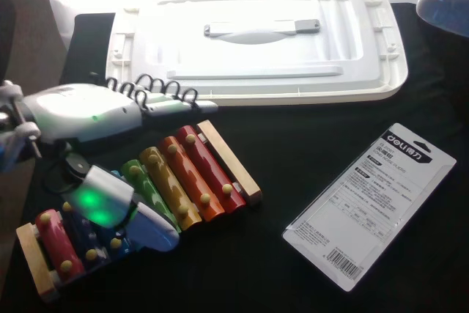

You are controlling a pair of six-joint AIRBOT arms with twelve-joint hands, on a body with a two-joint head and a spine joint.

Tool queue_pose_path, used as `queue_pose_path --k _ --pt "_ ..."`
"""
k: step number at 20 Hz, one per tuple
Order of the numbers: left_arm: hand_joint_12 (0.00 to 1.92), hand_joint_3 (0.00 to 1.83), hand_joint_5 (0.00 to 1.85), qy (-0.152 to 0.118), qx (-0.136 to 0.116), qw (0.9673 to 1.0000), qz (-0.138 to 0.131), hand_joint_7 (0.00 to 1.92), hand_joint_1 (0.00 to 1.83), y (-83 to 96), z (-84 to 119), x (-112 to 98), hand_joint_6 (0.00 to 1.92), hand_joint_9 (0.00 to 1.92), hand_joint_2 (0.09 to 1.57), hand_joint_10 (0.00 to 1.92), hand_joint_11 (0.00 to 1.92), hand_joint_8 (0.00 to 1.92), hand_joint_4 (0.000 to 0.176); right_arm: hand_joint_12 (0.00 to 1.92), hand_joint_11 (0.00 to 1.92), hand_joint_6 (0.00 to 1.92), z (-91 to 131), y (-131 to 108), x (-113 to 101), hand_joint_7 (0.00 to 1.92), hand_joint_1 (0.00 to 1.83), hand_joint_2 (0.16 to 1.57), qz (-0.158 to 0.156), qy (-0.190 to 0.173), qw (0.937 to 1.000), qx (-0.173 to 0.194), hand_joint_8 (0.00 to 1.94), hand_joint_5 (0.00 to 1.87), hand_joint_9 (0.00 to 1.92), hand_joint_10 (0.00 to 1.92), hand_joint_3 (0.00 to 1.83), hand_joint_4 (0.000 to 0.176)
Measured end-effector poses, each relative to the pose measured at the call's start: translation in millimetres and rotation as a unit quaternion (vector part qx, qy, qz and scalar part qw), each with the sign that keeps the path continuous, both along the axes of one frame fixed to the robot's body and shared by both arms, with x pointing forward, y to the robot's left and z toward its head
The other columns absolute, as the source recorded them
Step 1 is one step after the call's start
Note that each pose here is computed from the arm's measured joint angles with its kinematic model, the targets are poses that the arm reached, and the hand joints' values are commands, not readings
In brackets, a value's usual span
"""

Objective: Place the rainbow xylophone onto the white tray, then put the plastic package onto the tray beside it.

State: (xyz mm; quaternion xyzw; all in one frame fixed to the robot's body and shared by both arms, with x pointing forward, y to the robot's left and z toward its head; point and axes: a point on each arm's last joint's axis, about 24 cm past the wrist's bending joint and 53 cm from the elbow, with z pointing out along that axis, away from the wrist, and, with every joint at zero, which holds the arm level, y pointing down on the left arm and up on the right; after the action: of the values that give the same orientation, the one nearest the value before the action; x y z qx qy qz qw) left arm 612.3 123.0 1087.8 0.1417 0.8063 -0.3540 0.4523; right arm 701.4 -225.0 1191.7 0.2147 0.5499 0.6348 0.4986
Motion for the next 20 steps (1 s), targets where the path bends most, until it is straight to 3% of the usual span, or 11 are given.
queue_pose_path --k 2,4,5,6,8,9,10,12,15,18,20 --pt "0.64 0.0 0.0 0.002 0.0 1.0 -0.004 0.1 0.46 -4.0 -1.9 -2.8 0.0 0.16 0.71 0.0 0.0 0.0 0.062 0.55 0.0 0.0 -0.2 0.6 -0.2 0.29 0.4 0.85 0.001 0.0 1.0 0.0 0.0 0.31 0.22 0.0 0.0 0.15" --pt "0.52 0.0 0.0 0.008 0.003 0.9999 -0.007 0.09 0.48 -5.3 -7.2 -6.8 0.0 0.14 0.7 0.0 0.0 0.0 0.055 0.55 0.0 0.0 0.0 0.1 0.0 0.28 0.41 0.85 0.0 0.0 1.0 0.0 0.0 0.3 0.21 0.0 0.0 0.14" --pt "0.47 0.0 0.0 0.012 0.007 0.9999 -0.009 0.08 0.46 -4.9 -11.9 -9.5 0.0 0.13 0.7 0.0 0.0 0.0 0.057 0.55 0.0 0.0 0.0 0.1 0.0 0.28 0.41 0.85 0.0 0.0 1.0 0.0 0.0 0.3 0.21 0.0 0.0 0.149" --pt "0.48 0.0 0.0 0.014 0.012 0.9998 -0.009 0.09 0.45 -5.4 -15.2 -10.3 0.0 0.14 0.69 0.0 0.0 0.0 0.043 0.57 0.0 0.0 -0.2 0.0 0.1 0.28 0.4 0.84 0.0 0.0 1.0 0.0 0.0 0.3 0.22 0.0 0.0 0.153" --pt "0.6 0.0 0.0 0.014 0.016 0.9997 -0.011 0.09 0.42 -5.6 -17.7 -11.7 0.0 0.17 0.71 0.0 0.0 0.0 0.044 0.63 0.0 0.0 -0.3 0.8 -0.3 0.29 0.4 0.85 0.001 0.0 1.0 0.0 0.0 0.3 0.23 0.0 0.0 0.146" --pt "0.58 0.0 0.0 0.014 0.021 0.9996 -0.012 0.11 0.41 -5.0 -20.1 -13.0 0.0 0.19 0.71 0.01 0.0 0.0 0.034 0.63 0.0 0.0 -0.4 0.7 -0.2 0.29 0.4 0.85 0.001 0.0 1.0 0.0 0.0 0.31 0.23 0.0 0.0 0.146" --pt "0.58 0.0 0.0 0.01 0.024 0.9996 -0.013 0.11 0.4 -4.6 -20.1 -12.7 0.0 0.2 0.71 0.01 0.0 0.0 0.044 0.63 0.0 0.0 -0.3 0.2 0.1 0.29 0.4 0.85 0.0 0.001 1.0 0.001 0.0 0.31 0.23 0.0 0.0 0.14" --pt "0.53 0.0 0.0 0.003 0.027 0.9996 -0.009 0.1 0.46 -3.7 -19.7 -10.5 0.0 0.18 0.69 0.0 0.0 0.0 0.077 0.61 0.0 0.0 -0.2 0.7 -0.3 0.28 0.38 0.83 0.001 0.0 1.0 0.001 0.0 0.3 0.23 0.0 0.0 0.146" --pt "0.51 0.0 0.0 0.004 0.029 0.9996 0.0 0.08 0.44 0.2 -23.3 -10.1 0.0 0.16 0.73 0.0 0.0 0.0 0.065 0.61 0.0 0.0 -0.3 0.6 -0.2 0.28 0.39 0.86 0.001 0.0 1.0 0.001 0.0 0.3 0.23 0.0 0.0 0.143" --pt "0.31 0.0 0.0 0.009 0.019 0.9997 0.016 0.04 0.42 5.3 -24.9 -9.1 0.0 0.1 0.75 0.01 0.02 0.01 0.064 0.6 0.0 0.0 -0.3 0.4 -0.1 0.29 0.38 0.85 0.001 0.001 1.0 0.001 0.0 0.3 0.24 0.0 0.0 0.154" --pt "0.49 0.0 0.0 0.013 0.015 0.9995 0.024 0.09 0.46 8.5 -25.7 -7.9 0.0 0.15 0.73 0.0 0.0 0.0 0.058 0.63 0.0 0.0 -0.3 0.4 -0.1 0.29 0.37 0.84 0.001 0.001 1.0 0.001 0.0 0.3 0.24 0.0 0.0 0.164"
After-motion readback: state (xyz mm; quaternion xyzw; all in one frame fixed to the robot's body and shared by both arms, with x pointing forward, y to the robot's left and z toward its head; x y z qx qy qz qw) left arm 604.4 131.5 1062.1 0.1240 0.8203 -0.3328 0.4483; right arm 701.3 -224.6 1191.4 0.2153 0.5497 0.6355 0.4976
